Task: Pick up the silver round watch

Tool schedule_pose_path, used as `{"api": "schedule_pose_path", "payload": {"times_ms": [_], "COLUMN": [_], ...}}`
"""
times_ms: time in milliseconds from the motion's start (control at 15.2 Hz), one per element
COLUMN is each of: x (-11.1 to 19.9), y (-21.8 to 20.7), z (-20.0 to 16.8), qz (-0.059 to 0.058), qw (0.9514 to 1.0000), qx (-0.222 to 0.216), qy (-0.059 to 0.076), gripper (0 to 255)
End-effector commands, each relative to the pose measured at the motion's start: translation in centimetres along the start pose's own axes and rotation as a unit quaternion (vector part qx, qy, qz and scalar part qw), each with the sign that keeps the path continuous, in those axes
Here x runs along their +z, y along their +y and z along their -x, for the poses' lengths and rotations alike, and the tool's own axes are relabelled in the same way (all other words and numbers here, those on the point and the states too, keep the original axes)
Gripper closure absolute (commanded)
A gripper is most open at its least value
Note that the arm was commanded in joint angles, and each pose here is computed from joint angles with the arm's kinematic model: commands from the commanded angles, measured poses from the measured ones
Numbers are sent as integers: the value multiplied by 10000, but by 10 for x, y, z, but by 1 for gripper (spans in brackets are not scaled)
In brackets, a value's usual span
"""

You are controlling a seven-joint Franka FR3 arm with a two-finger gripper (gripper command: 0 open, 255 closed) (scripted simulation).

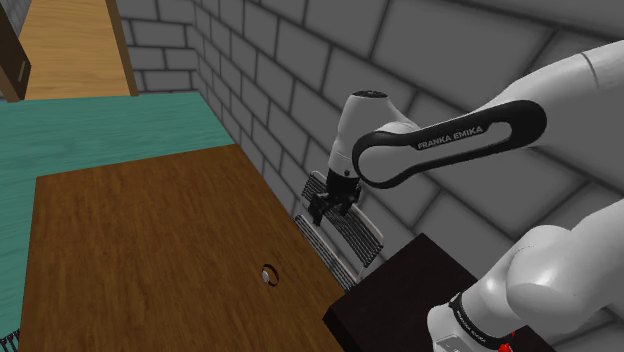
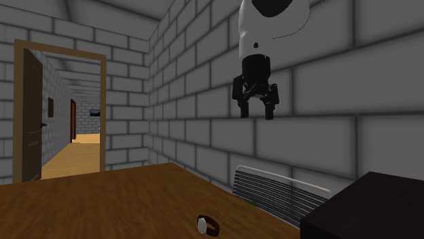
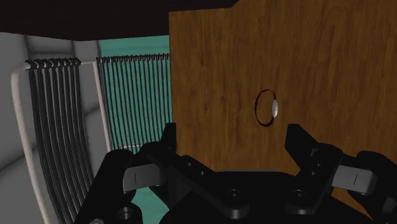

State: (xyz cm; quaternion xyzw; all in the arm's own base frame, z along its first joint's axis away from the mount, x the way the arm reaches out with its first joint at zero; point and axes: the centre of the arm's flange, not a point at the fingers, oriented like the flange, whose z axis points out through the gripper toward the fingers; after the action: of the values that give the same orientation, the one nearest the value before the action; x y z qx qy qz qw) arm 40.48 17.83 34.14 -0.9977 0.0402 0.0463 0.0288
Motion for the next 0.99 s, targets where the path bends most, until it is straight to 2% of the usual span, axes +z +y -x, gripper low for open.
{"api": "schedule_pose_path", "payload": {"times_ms": [0, 924], "x": [21, 169], "y": [-16, -117], "z": [-7, -65], "qz": [2, 71], "qw": [10000, 9994], "qx": [-26, -210], "qy": [-31, -253], "gripper": [0, 0]}}
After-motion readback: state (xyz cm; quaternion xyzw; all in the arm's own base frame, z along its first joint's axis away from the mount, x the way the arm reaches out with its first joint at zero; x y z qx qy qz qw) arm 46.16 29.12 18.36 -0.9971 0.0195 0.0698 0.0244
